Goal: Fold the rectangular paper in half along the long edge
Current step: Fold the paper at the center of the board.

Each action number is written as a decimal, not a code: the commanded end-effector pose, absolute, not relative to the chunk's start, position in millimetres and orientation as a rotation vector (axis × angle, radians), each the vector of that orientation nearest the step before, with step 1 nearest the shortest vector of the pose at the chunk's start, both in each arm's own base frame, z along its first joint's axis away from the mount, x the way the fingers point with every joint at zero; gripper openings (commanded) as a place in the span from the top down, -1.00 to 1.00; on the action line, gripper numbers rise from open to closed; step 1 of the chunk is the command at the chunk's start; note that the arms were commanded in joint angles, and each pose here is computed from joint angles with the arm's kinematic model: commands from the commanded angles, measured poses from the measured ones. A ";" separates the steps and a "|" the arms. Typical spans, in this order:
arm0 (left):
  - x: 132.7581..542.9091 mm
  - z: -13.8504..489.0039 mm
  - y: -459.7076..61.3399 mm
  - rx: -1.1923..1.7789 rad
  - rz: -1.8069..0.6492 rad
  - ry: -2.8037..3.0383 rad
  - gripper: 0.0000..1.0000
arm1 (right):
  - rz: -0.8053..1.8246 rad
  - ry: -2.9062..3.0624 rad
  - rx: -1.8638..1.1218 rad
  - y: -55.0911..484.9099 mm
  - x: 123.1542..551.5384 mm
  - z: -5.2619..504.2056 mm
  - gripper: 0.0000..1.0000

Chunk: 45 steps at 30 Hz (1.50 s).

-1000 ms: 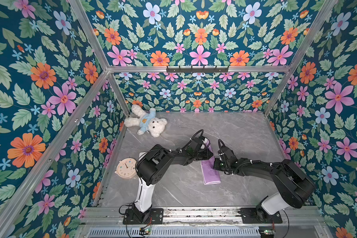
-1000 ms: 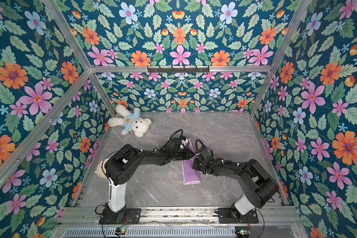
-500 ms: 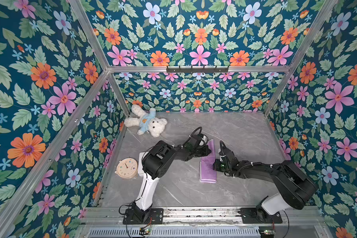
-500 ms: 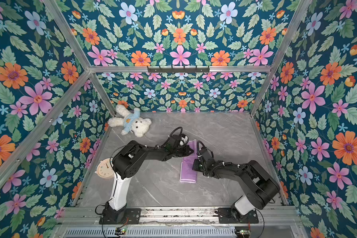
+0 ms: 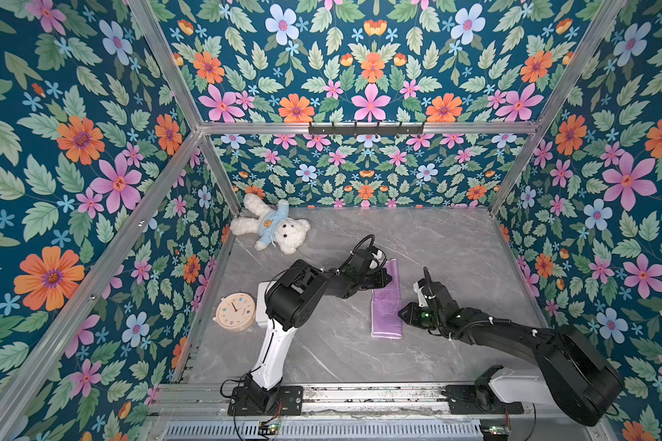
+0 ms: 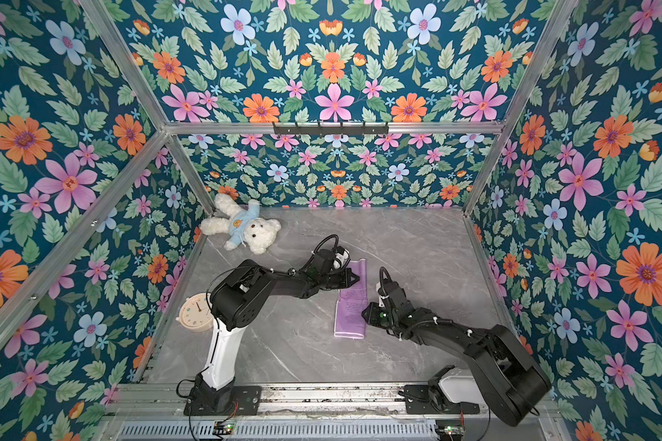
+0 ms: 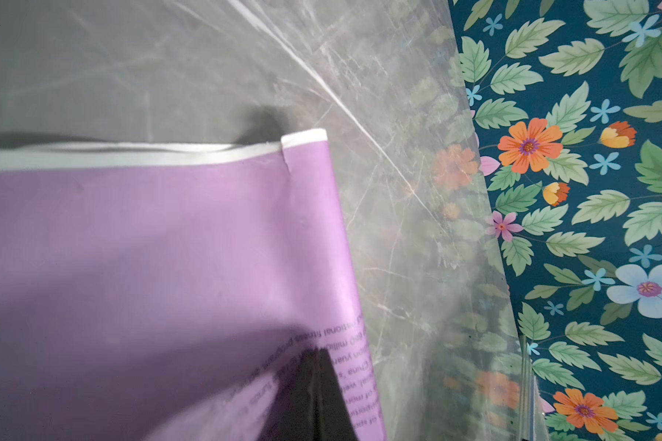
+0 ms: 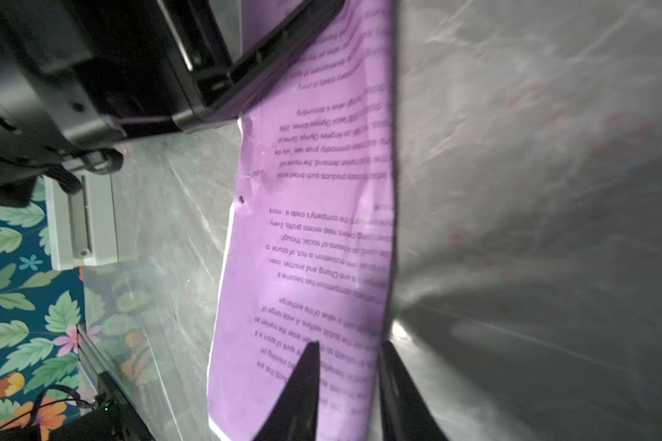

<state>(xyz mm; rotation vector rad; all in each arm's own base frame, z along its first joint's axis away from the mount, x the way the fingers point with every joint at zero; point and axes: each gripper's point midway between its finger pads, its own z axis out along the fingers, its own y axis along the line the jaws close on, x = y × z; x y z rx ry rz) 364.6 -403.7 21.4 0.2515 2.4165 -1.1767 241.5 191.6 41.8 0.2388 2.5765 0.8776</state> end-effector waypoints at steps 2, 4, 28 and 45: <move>350.7 -17.7 -381.4 0.206 -1.039 2.583 0.90 | 1.019 2.529 0.347 186.0 244.1 51.0 0.19; 350.4 -17.0 -382.1 0.209 -1.043 2.581 0.91 | 1.051 2.532 0.370 185.1 246.7 50.9 0.16; 347.7 -23.0 -380.2 0.196 -1.046 2.593 0.92 | 1.333 2.549 0.552 209.8 249.8 -12.7 1.00; 346.5 -24.5 -378.1 0.194 -1.030 2.606 0.92 | 1.316 2.670 0.523 214.5 210.1 -38.0 1.00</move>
